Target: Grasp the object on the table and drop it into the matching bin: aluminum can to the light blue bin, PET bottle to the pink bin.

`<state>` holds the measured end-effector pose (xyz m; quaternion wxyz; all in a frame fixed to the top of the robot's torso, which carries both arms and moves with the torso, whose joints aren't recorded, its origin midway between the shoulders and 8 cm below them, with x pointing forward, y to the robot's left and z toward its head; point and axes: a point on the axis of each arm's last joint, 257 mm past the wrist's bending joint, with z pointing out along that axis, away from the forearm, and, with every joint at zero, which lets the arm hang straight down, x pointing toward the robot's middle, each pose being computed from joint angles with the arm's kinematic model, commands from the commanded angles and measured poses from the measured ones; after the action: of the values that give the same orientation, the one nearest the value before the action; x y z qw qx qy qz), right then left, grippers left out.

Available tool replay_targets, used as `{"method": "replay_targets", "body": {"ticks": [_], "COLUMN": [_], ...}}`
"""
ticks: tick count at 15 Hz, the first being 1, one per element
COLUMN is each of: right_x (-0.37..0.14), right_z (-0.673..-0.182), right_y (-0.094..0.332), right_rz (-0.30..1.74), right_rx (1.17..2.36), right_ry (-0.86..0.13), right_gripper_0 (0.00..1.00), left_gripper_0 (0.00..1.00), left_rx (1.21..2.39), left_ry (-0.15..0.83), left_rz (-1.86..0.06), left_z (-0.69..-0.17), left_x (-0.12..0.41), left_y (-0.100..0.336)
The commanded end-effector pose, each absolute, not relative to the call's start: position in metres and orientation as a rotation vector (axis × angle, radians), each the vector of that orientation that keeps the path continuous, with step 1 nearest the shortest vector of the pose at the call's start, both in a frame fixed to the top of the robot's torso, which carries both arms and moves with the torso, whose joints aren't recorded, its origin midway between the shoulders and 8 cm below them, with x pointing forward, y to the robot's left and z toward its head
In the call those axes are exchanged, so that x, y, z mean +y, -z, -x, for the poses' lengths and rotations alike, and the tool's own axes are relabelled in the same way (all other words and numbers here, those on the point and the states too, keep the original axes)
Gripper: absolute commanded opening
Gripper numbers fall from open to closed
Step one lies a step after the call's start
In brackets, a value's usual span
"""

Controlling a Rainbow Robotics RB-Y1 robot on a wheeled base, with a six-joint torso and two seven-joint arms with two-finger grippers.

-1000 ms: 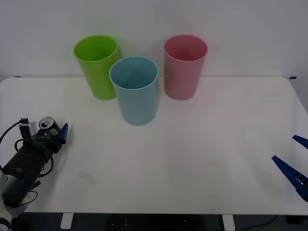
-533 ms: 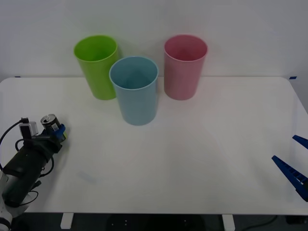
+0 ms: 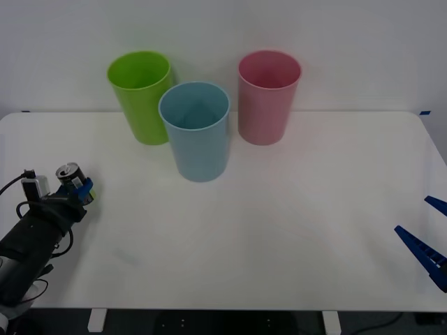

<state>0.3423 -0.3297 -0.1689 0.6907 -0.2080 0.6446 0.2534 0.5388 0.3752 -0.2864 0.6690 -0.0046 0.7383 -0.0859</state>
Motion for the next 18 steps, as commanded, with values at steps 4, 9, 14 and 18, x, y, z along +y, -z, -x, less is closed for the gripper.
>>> {"method": "replay_targets", "body": {"ticks": [4, 9, 14, 18], "right_x": [-0.33, -0.33, -0.33, -0.33], "right_z": [-0.342, -0.342, -0.342, -0.342], "right_y": [0.169, 0.169, 0.169, 0.169], "right_rz": [0.465, 0.465, 0.465, 0.465], "right_rx": [1.441, 1.441, 1.441, 1.441], "right_ry": [-0.567, -0.567, -0.567, -0.567], "right_gripper_0": [1.0, 1.0, 1.0, 1.0], "left_gripper_0": [0.0, 0.0, 0.0, 0.0], "left_rx": [1.579, 1.502, 1.433, 1.389], "left_ry": [0.212, 0.233, 0.29, 0.35], "left_rz": [-0.055, -0.099, -0.162, -0.198], "left_z": [-0.525, -0.511, -0.498, -0.493], "left_x": [0.357, 0.341, 0.316, 0.298], "left_y": [0.243, 0.203, 0.167, 0.135]}}
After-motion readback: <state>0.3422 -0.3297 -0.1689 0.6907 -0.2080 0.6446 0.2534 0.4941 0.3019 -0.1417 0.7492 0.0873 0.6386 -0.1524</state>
